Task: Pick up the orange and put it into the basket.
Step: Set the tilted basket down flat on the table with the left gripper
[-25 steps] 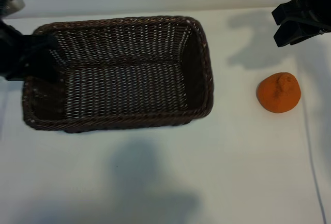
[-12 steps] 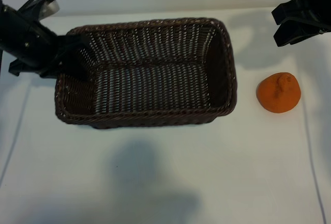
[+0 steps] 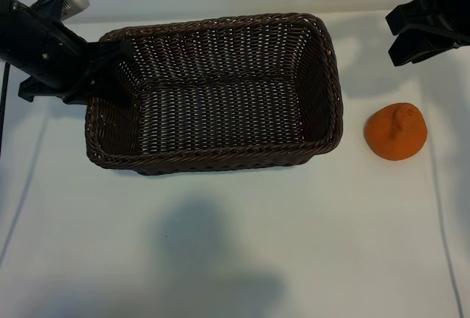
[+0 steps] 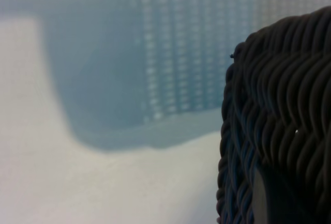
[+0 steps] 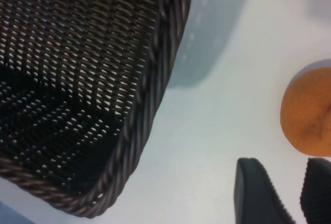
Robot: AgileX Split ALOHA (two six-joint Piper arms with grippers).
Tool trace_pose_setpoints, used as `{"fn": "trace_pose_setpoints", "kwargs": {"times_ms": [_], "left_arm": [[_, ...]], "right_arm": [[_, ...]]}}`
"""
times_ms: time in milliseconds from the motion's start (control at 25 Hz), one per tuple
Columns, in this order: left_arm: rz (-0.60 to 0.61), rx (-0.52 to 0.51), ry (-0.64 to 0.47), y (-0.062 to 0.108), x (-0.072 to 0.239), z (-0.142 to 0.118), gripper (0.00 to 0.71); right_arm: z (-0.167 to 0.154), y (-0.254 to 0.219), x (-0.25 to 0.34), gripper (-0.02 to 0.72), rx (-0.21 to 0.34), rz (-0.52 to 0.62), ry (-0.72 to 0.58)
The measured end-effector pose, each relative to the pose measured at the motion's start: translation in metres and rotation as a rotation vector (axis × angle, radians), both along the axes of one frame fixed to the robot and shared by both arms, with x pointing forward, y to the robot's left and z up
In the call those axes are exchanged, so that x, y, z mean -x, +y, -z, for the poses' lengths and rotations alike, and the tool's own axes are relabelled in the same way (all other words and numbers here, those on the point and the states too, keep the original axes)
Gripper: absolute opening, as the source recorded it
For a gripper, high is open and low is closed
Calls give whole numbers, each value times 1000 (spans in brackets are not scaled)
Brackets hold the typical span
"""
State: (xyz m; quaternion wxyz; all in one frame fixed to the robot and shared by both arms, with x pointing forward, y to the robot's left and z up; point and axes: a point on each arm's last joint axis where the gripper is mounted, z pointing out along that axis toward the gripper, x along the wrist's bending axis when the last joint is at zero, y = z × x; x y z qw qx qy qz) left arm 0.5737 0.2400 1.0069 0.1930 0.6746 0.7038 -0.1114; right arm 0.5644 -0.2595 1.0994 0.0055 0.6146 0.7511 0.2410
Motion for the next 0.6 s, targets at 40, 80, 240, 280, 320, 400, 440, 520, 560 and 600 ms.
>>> {"fn": "trace_pose_setpoints", "kwargs": {"times_ms": [40,80,240,280,320,400,440,520,560,600], "left_arm": [[0,-1,10,0,-1,3,153],[0,0,18,0,-2,6,153],[-2,-5,79,-1,-8,28,153],[-5,-7,91,-1,-10,34,153],[-8,-9,100,-1,-12,40,153],[-15,-12,116,-1,-15,50,152],[-19,-13,125,-1,-16,55,152],[-24,-15,139,-1,-19,63,152],[-26,-15,148,-1,-19,67,152],[-27,-16,153,-1,-20,70,152]], "right_arm": [[0,0,0,257,0,0,0],[0,0,0,257,0,0,0],[0,0,0,257,0,0,0],[0,0,0,257,0,0,0],[0,0,0,257,0,0,0],[0,0,0,257,0,0,0],[0,0,0,257,0,0,0],[0,0,0,257,0,0,-1],[0,0,0,257,0,0,-1],[0,0,0,257,0,0,-1]]}}
